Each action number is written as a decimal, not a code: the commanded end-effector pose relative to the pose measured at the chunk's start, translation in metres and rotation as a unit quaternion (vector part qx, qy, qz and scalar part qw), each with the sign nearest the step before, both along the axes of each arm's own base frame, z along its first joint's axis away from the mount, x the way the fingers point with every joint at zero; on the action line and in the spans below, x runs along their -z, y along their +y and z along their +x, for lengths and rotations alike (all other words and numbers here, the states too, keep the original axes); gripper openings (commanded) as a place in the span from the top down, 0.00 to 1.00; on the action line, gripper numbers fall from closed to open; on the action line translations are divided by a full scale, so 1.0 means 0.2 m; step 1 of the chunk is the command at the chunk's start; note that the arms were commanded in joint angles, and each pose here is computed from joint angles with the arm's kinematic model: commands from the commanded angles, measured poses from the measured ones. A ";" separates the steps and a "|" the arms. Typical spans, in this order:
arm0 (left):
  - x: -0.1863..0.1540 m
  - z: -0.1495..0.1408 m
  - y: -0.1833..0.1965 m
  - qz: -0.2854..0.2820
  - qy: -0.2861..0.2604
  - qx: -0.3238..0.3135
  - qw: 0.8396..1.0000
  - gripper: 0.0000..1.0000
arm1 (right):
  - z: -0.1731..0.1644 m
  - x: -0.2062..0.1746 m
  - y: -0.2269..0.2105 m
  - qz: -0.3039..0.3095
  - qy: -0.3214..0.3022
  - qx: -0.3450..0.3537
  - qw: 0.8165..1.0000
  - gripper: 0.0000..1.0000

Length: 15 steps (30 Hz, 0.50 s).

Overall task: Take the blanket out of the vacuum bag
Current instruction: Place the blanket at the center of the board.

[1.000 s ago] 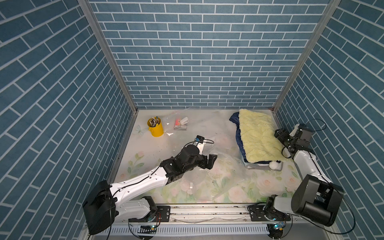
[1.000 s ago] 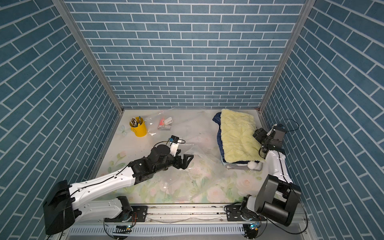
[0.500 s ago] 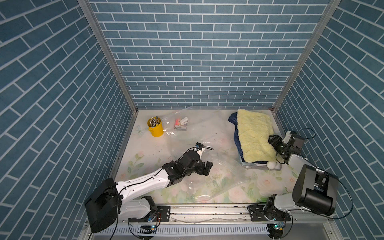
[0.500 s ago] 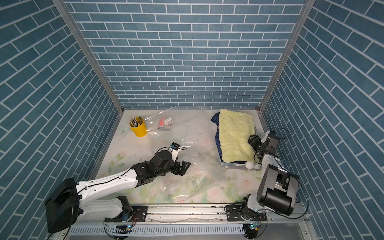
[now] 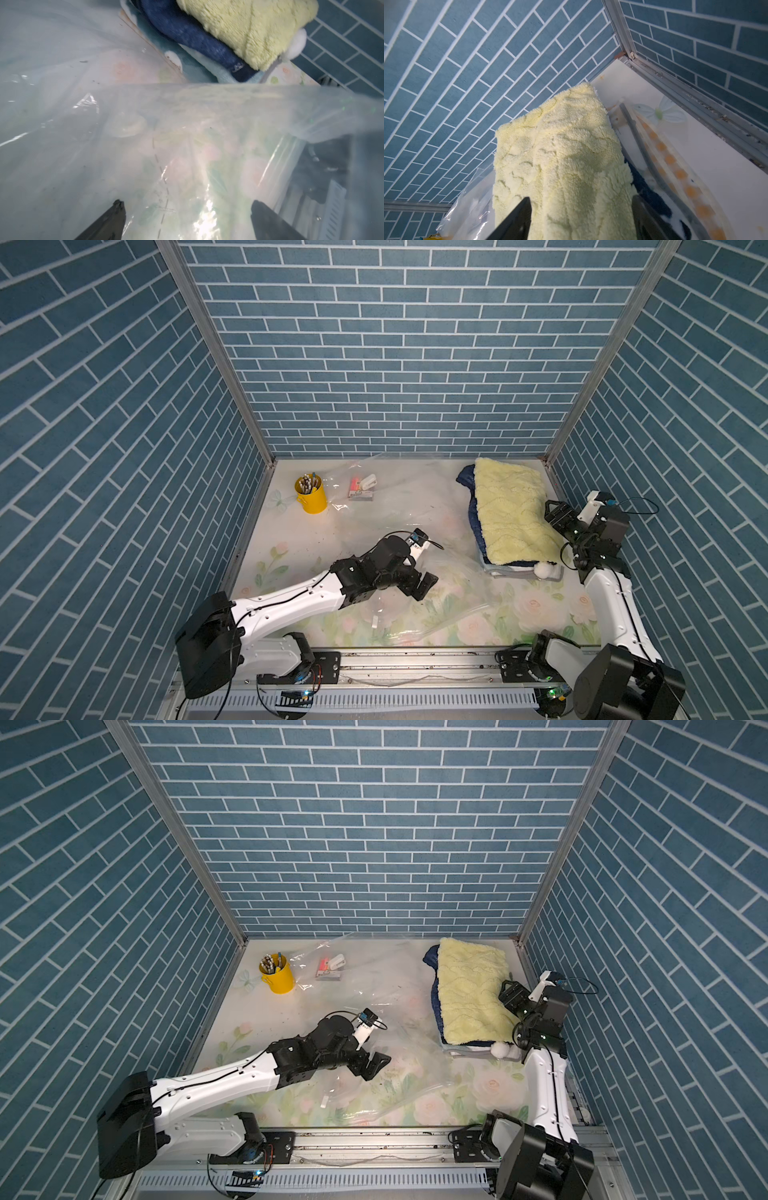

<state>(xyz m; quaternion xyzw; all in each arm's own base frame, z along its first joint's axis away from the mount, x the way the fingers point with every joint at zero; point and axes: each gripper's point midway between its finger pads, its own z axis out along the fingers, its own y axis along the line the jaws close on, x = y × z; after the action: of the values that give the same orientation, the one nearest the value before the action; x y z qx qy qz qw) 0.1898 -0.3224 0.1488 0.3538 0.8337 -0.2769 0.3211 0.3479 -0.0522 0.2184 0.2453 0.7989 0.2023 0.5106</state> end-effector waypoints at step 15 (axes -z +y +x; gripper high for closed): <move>-0.20 -0.15 -0.01 0.015 -0.012 0.070 0.997 0.00 | -0.07 -0.19 0.28 0.000 -0.061 -0.113 0.992 0.27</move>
<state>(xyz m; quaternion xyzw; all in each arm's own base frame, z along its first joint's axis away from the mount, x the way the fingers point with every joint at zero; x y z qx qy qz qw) 0.1620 -0.3283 0.1774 0.4133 0.8098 -0.2889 0.2999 0.3393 -0.0193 0.2343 0.1911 0.7999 0.2478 0.5120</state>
